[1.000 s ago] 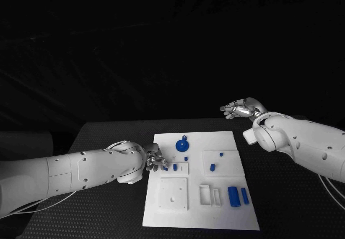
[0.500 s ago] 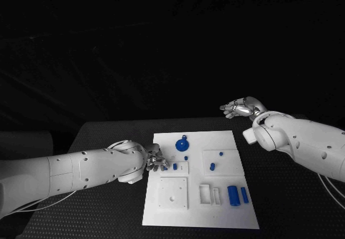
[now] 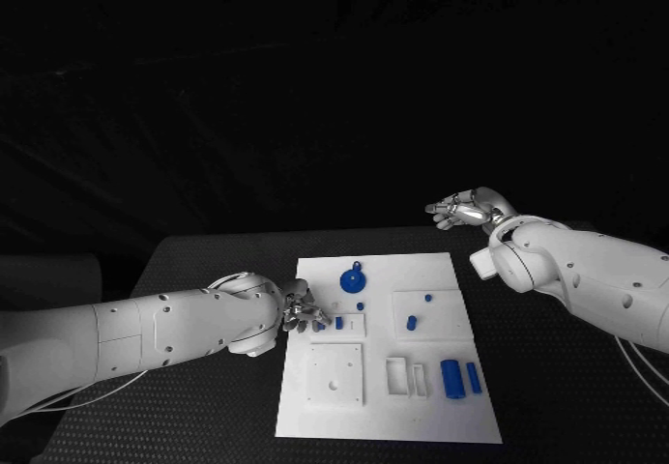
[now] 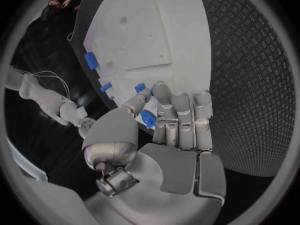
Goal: Assemble the parts on the task board
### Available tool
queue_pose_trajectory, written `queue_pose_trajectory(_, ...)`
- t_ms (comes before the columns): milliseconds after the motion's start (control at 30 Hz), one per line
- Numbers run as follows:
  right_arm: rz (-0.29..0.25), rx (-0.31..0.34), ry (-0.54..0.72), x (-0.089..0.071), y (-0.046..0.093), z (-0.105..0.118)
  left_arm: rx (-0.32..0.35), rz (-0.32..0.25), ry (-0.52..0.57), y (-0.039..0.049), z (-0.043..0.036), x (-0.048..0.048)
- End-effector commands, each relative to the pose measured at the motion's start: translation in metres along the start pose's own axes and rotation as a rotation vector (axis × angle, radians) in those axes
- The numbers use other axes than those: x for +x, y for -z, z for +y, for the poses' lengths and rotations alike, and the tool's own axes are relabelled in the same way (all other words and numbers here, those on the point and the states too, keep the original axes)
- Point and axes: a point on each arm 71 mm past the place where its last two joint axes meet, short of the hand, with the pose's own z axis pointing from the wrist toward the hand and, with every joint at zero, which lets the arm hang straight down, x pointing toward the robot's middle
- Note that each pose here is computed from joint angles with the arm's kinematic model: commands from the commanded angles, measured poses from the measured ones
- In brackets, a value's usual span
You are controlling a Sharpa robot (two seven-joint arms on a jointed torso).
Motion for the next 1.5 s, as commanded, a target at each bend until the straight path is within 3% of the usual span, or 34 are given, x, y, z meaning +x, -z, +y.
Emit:
queue_pose_trajectory(33, 0.015, -0.005, -0.003, 0.002, 0.000, 0.001, -0.013, 0.009, -0.006, -0.0006, 0.0021, 0.0018)
queue_pose_trajectory(367, 0.014, -0.003, -0.003, 0.001, 0.000, 0.000, -0.019, 0.000, -0.001, 0.0005, 0.0049, 0.0004)
queue_pose_trajectory(567, 0.014, 0.000, -0.003, 0.001, 0.001, -0.002, -0.032, -0.034, 0.015, 0.0024, 0.0096, -0.0033)
queue_pose_trajectory(900, 0.017, 0.003, -0.004, 0.003, 0.001, -0.003, -0.007, -0.099, 0.059, 0.0042, 0.0048, -0.0111)
queue_pose_trajectory(1233, 0.015, 0.005, -0.003, 0.001, 0.001, -0.004, 0.157, -0.259, 0.191, 0.0105, -0.0089, -0.0348)
queue_pose_trajectory(1367, 0.015, 0.006, -0.003, 0.000, 0.001, -0.005, 0.239, -0.299, 0.190, 0.0118, -0.0169, -0.0374)
queue_pose_trajectory(1500, 0.014, 0.007, -0.003, 0.000, 0.001, -0.005, 0.372, -0.323, 0.119, 0.0137, -0.0326, -0.0372)
